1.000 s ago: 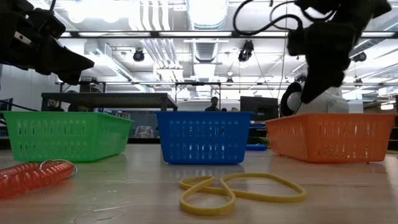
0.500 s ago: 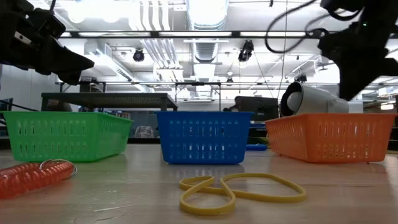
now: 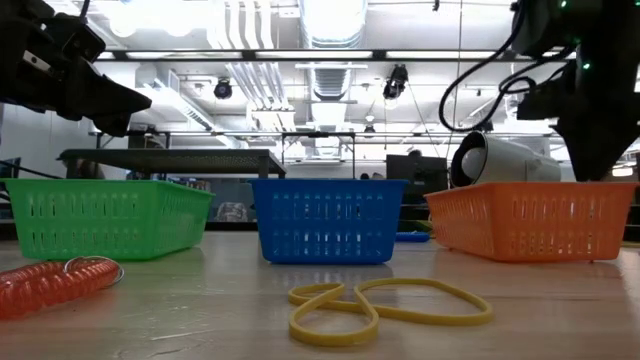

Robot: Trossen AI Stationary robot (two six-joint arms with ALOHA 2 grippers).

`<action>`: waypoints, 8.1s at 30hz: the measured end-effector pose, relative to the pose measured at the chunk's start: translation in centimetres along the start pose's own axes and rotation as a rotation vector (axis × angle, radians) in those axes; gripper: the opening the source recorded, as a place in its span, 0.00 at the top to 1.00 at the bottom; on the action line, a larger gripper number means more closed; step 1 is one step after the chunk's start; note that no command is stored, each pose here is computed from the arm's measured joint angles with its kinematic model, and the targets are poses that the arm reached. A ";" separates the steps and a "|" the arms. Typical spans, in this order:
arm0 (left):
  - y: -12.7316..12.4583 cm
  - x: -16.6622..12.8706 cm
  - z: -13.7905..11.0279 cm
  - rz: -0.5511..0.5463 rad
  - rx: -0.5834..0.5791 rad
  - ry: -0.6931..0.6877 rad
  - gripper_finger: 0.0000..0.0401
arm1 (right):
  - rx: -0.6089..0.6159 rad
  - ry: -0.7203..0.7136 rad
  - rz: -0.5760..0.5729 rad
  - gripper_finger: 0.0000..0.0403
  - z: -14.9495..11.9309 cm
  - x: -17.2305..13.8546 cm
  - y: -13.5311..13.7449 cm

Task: Pick & Place Office Desk Supplies
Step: Put the yellow rubber band into the orange bin

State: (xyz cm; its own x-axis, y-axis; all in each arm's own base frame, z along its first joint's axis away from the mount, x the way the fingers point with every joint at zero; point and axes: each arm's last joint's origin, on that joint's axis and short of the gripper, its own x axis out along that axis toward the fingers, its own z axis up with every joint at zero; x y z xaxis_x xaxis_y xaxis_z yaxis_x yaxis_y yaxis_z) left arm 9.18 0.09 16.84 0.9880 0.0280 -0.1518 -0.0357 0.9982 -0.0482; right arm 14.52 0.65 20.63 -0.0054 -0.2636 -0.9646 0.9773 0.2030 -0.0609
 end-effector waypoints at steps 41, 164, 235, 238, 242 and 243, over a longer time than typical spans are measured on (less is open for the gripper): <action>0.0 0.0 0.0 0.000 0.000 0.000 0.93 | -0.056 0.161 -0.269 0.77 -1.7 6.6 4.6; 0.0 0.0 0.0 0.000 0.000 0.000 0.93 | -0.803 -0.472 0.558 0.98 -6.7 -9.6 7.1; 0.0 0.0 0.0 0.000 0.000 0.000 0.93 | -0.826 -0.052 0.608 0.67 -2.5 1.3 9.3; 0.0 0.0 0.0 0.000 0.000 0.000 0.93 | -0.820 -0.072 0.606 0.69 -2.3 0.9 9.0; 0.0 0.0 0.0 0.000 0.000 0.000 0.93 | -0.773 -0.177 0.537 0.71 -1.6 -0.2 8.2; 0.0 0.0 0.0 0.000 0.000 0.000 0.93 | -0.730 -0.202 0.519 0.71 -1.5 -0.6 7.9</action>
State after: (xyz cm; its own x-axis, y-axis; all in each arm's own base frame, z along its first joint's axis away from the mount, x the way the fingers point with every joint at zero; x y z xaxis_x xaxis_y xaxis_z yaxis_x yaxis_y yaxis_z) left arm 9.18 0.09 16.84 0.9880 0.0283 -0.1518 -0.0360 0.9982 -0.0482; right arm 21.95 3.83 20.33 0.5010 -0.1195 -0.8572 0.4703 0.8690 0.1538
